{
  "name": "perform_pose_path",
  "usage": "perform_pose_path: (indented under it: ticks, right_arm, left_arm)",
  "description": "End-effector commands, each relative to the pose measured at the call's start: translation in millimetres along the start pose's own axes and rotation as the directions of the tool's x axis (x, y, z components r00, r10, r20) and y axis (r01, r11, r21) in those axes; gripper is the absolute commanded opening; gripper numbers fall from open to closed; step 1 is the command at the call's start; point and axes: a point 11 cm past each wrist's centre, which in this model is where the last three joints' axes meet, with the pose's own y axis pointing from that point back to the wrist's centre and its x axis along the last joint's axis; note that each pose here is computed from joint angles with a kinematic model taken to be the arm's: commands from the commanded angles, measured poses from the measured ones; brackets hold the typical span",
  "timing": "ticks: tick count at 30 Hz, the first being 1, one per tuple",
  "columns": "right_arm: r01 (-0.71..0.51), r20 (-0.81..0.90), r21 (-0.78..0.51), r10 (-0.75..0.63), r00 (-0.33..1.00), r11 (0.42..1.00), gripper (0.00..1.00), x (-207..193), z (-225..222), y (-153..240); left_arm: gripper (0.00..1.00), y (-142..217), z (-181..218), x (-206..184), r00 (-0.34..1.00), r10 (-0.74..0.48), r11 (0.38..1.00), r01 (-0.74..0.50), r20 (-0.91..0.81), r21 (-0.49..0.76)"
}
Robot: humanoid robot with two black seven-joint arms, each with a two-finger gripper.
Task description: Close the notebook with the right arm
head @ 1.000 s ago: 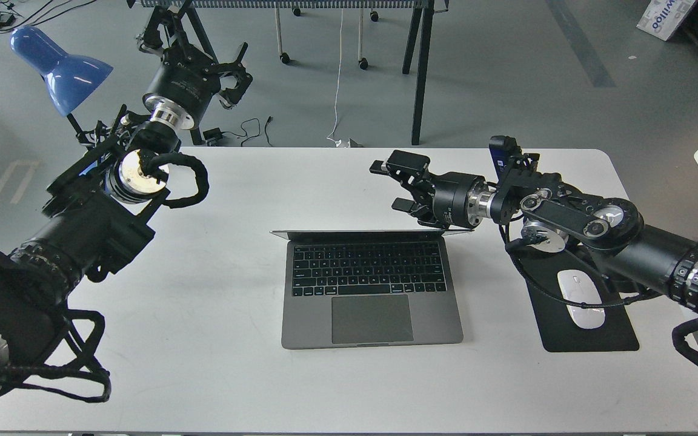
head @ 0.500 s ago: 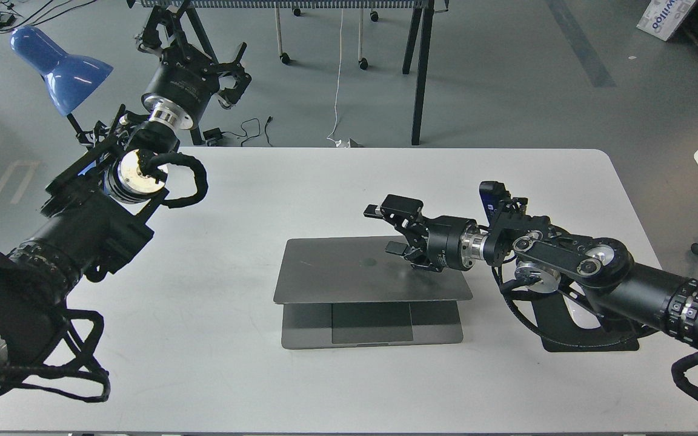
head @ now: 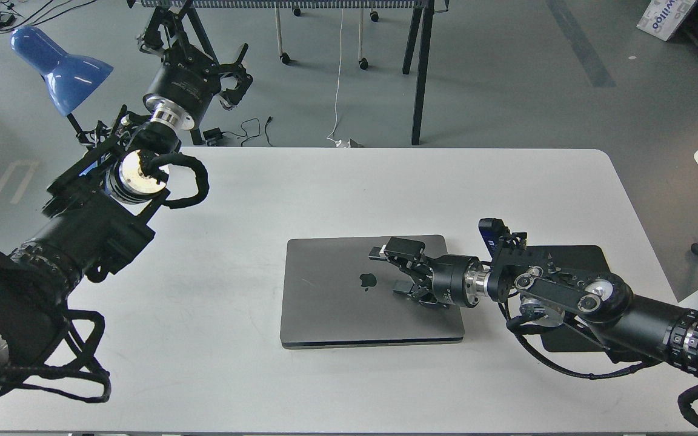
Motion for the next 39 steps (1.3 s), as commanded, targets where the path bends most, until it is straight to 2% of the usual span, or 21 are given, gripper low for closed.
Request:
perform_pose_path:
  ticks: [1,18,22,28,33,39]
  right_arm:
    - [0.002,-0.001,-0.008,-0.002,1.000,1.000,1.00,-1.7,4.1,0.4]
    - [-0.006,0.001,-0.008,0.006,1.000,1.000,1.00,-0.2,6.3,3.1]
    - [0.012,0.000,0.025,-0.012,1.000,1.000,1.00,-4.9,-5.7,2.9]
    - [-0.058,-0.001,0.122,0.058,0.998,0.991,1.00,25.1,-42.4,23.4]
    - [-0.230,0.070,0.272,0.220,0.973,0.934,1.00,80.1,-86.3,58.0]
    - [-0.452,0.220,0.431,0.395,0.892,0.781,1.00,144.5,-128.4,110.6]
  left_arm:
    - [1.00,0.0,0.0,-0.1,1.000,0.000,1.000,0.000,0.000,0.000]
    - [1.00,0.0,0.0,-0.1,1.000,0.000,1.000,0.000,0.000,0.000]
    - [1.00,0.0,0.0,-0.1,1.000,0.000,1.000,0.000,0.000,0.000]
    - [1.00,-0.5,0.3,-0.8,1.000,-0.002,1.000,0.002,0.001,0.000]
    - [1.00,0.0,-0.1,-0.2,1.000,-0.001,1.000,0.001,0.001,0.001]
    - [1.00,0.0,-0.1,-0.2,1.000,-0.001,1.000,0.001,0.001,0.001]
